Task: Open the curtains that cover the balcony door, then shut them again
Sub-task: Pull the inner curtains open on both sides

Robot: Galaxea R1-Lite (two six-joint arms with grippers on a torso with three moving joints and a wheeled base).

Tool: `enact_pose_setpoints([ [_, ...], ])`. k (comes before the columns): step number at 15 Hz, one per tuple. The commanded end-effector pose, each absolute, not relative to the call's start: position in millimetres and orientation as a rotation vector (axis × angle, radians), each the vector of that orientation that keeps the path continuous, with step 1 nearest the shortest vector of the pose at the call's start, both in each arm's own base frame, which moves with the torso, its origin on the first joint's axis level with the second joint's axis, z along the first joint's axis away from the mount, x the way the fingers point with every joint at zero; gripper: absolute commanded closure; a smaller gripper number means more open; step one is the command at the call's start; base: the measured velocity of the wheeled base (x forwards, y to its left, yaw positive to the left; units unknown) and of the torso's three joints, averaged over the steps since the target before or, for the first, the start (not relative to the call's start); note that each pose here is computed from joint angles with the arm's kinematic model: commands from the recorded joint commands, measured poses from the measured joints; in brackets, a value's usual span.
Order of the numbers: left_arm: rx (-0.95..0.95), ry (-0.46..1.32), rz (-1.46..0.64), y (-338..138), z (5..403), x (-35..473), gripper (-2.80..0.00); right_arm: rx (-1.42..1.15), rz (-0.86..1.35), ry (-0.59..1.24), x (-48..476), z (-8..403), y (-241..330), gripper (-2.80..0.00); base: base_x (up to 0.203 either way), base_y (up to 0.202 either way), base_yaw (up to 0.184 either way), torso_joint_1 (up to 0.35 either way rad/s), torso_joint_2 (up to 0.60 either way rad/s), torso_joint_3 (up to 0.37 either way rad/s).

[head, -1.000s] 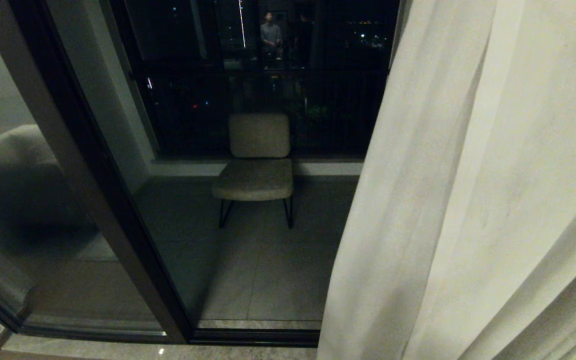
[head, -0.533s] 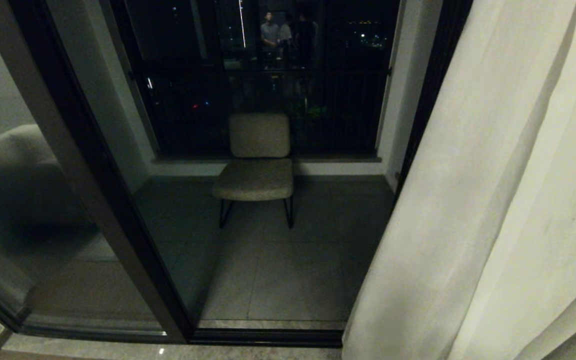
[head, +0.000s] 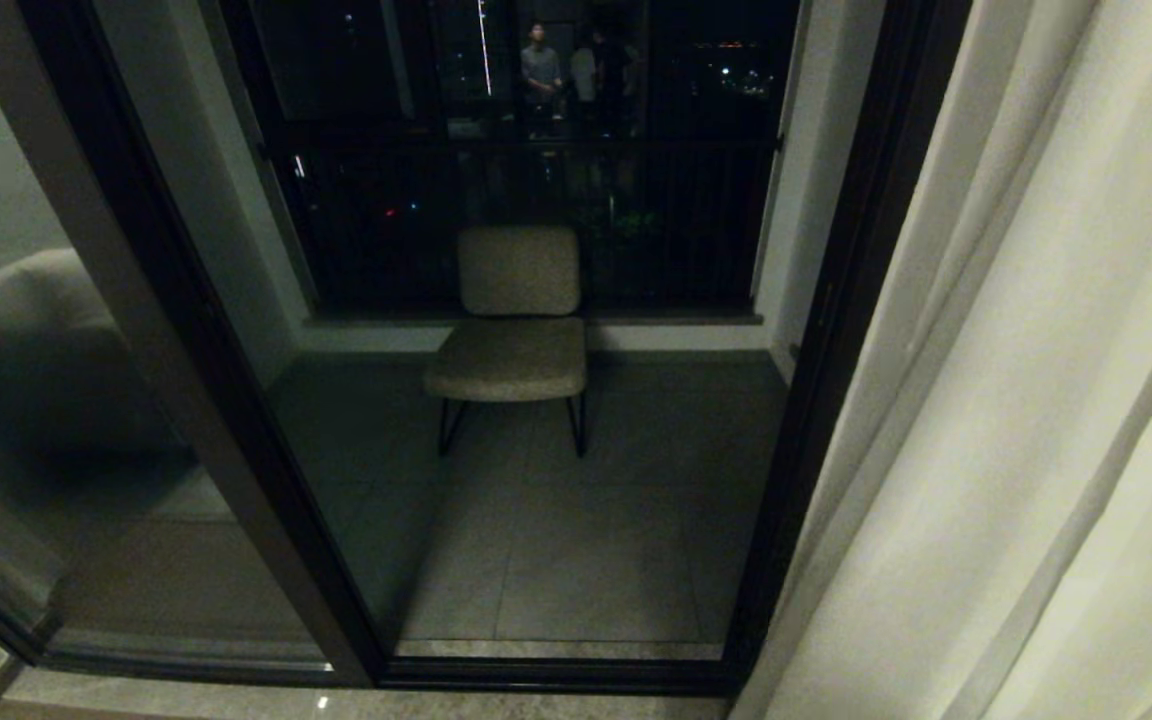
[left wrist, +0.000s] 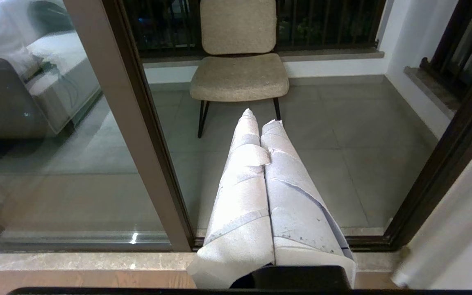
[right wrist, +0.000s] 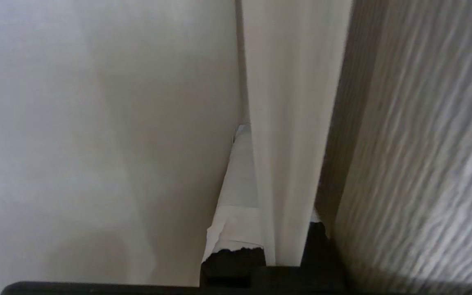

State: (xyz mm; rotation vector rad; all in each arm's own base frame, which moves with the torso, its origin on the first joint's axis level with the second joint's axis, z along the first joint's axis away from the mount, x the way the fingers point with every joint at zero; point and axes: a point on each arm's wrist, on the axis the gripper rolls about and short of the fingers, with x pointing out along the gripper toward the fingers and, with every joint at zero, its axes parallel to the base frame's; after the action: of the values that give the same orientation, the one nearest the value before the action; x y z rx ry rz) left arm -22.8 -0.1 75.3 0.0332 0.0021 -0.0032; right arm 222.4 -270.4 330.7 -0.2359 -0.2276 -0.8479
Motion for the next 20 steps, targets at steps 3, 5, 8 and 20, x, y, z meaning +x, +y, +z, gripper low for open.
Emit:
enact_pose_setpoints([
  [3, 0.034, 0.001, -0.003, -0.1, 75.3, -22.8, 0.00, -0.233, -0.867, -0.208, 228.9, 316.2, -289.8, 0.00, 0.000, 0.000, 0.000, 0.000, 0.00, 0.000],
  [5, 0.034, 0.001, -0.003, -0.1, 75.3, -22.8, 0.00, -0.242, -0.863, -0.220, 229.4, 317.1, -289.4, 0.00, 0.000, 0.000, 0.000, 0.000, 0.00, 0.000],
  [8, 0.034, 0.001, -0.003, -0.1, 75.3, -22.8, 0.00, -0.251, -0.815, -0.222, 228.8, 319.5, -283.7, 0.00, 0.000, 0.000, 0.000, 0.000, 0.00, 0.000],
  [20, 0.034, 0.001, -0.003, -0.1, 75.3, -22.8, 0.00, -0.282, -0.230, -0.259, 219.0, 339.0, -165.7, 0.00, 0.000, 0.000, 0.000, 0.000, 0.00, 0.000],
])
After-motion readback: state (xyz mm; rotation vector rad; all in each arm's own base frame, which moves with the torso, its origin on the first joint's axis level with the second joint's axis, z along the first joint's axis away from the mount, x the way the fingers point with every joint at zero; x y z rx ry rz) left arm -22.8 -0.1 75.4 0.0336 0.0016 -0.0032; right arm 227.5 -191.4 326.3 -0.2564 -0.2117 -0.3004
